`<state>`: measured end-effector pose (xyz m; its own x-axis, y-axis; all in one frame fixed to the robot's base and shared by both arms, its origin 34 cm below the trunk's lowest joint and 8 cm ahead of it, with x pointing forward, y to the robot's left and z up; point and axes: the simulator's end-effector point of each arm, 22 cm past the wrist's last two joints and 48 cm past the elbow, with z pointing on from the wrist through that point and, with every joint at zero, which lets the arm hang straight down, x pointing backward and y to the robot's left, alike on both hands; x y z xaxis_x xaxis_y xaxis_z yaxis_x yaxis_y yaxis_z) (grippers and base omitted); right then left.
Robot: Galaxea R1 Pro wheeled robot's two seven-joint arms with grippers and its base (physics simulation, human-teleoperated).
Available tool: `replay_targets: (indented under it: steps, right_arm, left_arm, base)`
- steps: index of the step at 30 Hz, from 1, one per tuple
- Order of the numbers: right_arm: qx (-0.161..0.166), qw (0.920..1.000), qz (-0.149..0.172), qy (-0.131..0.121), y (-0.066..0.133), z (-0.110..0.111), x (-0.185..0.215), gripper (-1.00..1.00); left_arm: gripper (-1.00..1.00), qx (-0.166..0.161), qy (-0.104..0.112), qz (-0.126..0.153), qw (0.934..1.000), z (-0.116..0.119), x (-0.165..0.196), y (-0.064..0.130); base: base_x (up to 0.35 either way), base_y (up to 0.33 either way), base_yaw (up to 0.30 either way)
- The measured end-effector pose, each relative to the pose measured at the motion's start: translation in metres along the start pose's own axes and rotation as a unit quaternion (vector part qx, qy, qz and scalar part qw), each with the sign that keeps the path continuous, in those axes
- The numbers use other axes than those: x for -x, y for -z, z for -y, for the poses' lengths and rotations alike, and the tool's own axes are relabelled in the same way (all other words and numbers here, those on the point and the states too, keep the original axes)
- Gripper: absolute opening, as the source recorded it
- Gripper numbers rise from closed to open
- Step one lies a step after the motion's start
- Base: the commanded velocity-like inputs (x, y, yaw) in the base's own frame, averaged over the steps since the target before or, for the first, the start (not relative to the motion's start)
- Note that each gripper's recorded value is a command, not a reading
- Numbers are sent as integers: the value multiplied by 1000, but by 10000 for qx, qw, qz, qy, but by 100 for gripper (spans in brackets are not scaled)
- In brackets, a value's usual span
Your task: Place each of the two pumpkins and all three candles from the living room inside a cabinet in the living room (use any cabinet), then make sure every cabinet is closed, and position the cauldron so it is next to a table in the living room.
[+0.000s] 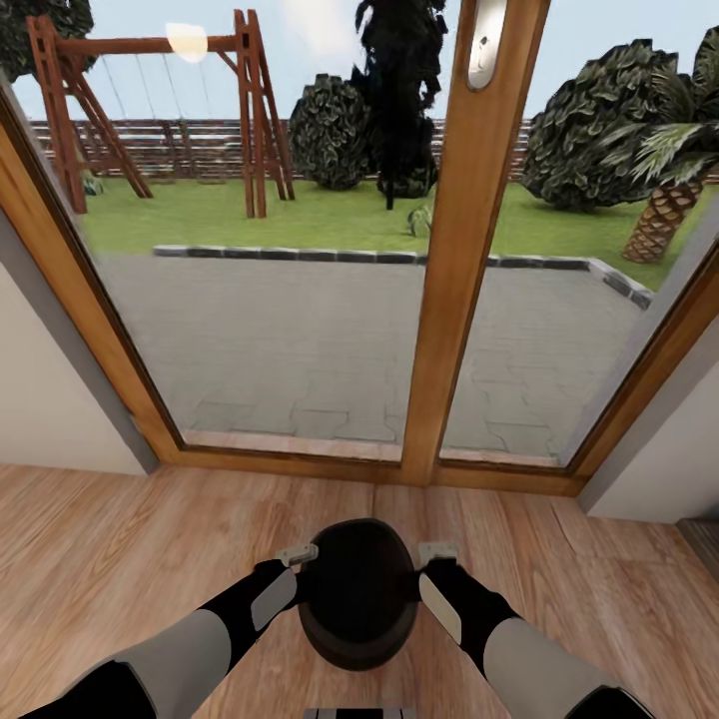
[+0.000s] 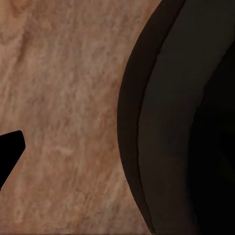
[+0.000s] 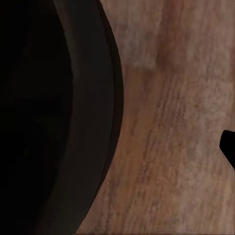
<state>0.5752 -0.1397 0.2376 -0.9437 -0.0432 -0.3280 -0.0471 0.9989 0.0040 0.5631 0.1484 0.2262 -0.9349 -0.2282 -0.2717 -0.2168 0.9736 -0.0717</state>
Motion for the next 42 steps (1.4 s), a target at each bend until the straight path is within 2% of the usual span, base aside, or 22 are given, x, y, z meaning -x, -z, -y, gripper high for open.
replay_targets:
  steps: [42]
  right_arm:
    - [-2, 10000, 10, -12, 0, 0, 1, 100]
  left_arm:
    - [100, 7, 4, -2, 10000, -1, 0, 0]
  base:
    - [16, 0, 0]
